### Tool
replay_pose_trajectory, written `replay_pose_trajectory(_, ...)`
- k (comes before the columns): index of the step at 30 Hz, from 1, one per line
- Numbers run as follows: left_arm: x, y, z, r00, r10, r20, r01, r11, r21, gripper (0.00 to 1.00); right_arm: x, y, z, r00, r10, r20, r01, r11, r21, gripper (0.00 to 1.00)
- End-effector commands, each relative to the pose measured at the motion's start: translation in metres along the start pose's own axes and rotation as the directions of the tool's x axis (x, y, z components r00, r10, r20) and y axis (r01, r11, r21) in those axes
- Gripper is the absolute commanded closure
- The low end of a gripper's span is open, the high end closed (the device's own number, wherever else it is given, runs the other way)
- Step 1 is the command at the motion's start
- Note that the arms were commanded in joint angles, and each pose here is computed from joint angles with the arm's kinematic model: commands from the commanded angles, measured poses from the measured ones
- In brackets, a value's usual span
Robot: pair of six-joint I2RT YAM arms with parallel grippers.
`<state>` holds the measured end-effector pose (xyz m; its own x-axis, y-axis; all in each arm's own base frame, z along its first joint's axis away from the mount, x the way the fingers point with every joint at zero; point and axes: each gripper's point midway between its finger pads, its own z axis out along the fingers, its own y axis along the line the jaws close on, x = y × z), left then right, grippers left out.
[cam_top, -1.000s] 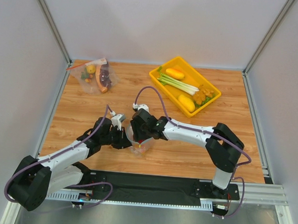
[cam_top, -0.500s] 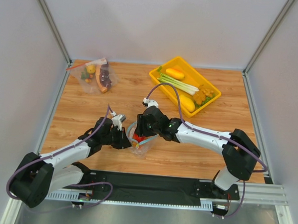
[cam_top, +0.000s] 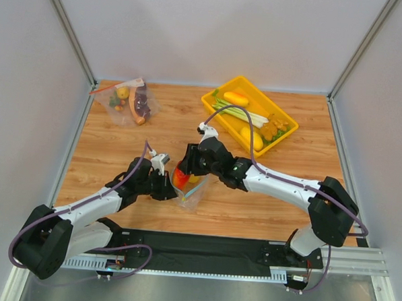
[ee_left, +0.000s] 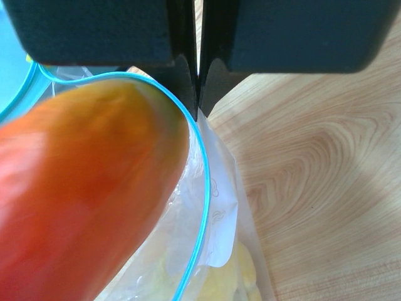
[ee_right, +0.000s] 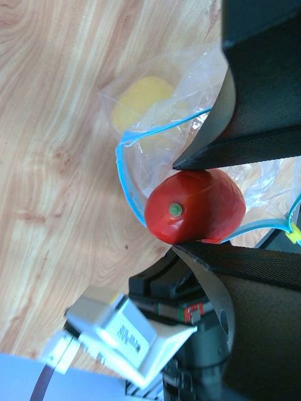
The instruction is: Open the zip-top bag and remove the fake food
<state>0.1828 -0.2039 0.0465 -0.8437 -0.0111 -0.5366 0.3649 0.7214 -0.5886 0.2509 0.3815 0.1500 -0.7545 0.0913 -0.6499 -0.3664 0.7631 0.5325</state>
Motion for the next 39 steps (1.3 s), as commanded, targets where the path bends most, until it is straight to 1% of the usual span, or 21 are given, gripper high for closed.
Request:
replay_pose_trajectory(1,-0.007,-0.006,0.001,1.000,0.018,0.023,-0.019,0.999,0.032,1.00,-0.038,0.021,-0.013,0.991,0.057,0.121,-0.047,0.995,-0.085,0.74)
replay_pose_trajectory(6,-0.006,-0.005,0.000,1.000,0.013,0.023,-0.014,1.000,0.023,1.00,-0.037,0.026,-0.019,0.993,0.069,0.096,-0.056,0.990,-0.128,0.74)
replay_pose_trajectory(10,-0.012,-0.007,-0.001,0.999,0.017,0.035,-0.017,1.000,0.018,1.00,-0.030,0.019,-0.025,0.995,0.057,0.078,-0.048,0.993,-0.110,0.74)
replay_pose_trajectory(16,-0.013,-0.004,0.001,1.000,0.019,0.024,-0.019,1.000,0.000,1.00,-0.039,0.002,-0.047,0.992,0.020,0.127,-0.014,0.999,-0.051,0.74)
replay_pose_trajectory(19,-0.011,-0.002,0.003,1.000,0.016,0.016,-0.015,1.000,-0.003,1.00,-0.051,-0.004,-0.065,0.985,0.001,0.175,0.002,1.000,-0.015,0.74)
replay_pose_trajectory(21,-0.010,-0.001,0.004,1.000,0.011,0.010,-0.011,1.000,-0.006,1.00,-0.052,-0.010,-0.071,0.983,-0.010,0.182,0.009,1.000,0.007,0.74)
replay_pose_trajectory(30,-0.012,-0.002,0.003,1.000,0.019,0.014,-0.019,1.000,-0.004,1.00,-0.084,-0.043,-0.101,0.963,-0.017,0.269,-0.004,0.997,0.079,0.75)
replay_pose_trajectory(36,-0.011,-0.002,0.003,1.000,0.020,0.010,-0.020,1.000,-0.007,1.00,-0.126,-0.082,-0.119,0.942,-0.025,0.334,-0.027,0.989,0.149,0.75)
replay_pose_trajectory(37,-0.011,-0.002,0.002,1.000,0.022,0.010,-0.021,1.000,-0.007,1.00,-0.141,-0.094,-0.123,0.933,-0.017,0.360,-0.048,0.984,0.172,0.75)
replay_pose_trajectory(39,-0.010,-0.001,0.002,1.000,0.021,0.009,-0.021,1.000,-0.006,1.00,-0.153,-0.104,-0.125,0.928,-0.016,0.371,-0.053,0.983,0.176,0.75)
